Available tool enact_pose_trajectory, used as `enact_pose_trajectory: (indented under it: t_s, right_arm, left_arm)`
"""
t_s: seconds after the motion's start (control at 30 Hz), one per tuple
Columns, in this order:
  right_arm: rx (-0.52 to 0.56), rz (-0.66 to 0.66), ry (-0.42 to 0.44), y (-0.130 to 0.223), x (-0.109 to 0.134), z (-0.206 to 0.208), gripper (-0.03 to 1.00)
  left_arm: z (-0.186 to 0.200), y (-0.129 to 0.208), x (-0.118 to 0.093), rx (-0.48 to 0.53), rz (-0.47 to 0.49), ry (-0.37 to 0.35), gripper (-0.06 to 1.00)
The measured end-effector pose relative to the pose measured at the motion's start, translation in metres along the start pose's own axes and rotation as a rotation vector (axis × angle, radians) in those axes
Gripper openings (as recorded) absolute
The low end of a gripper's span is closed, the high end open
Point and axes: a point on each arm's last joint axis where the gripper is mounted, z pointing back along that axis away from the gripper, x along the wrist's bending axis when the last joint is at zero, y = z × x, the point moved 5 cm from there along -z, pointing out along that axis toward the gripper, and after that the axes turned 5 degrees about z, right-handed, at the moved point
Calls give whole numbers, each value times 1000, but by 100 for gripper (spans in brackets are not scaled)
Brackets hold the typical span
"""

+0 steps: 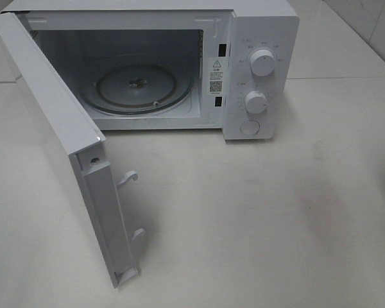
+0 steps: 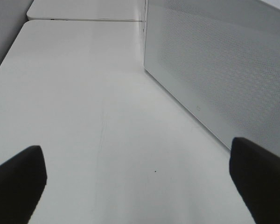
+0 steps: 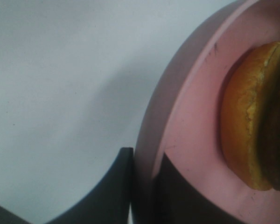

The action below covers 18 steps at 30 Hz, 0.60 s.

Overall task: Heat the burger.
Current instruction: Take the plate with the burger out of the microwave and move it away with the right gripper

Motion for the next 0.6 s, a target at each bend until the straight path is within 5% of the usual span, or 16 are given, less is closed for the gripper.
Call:
enact_pose_trajectory:
  t_s: [0.6]
  right_arm:
    - [221,-338,-13,-11,16,-44,11]
  left_arm:
    - [0,0,0,0,0,0,99]
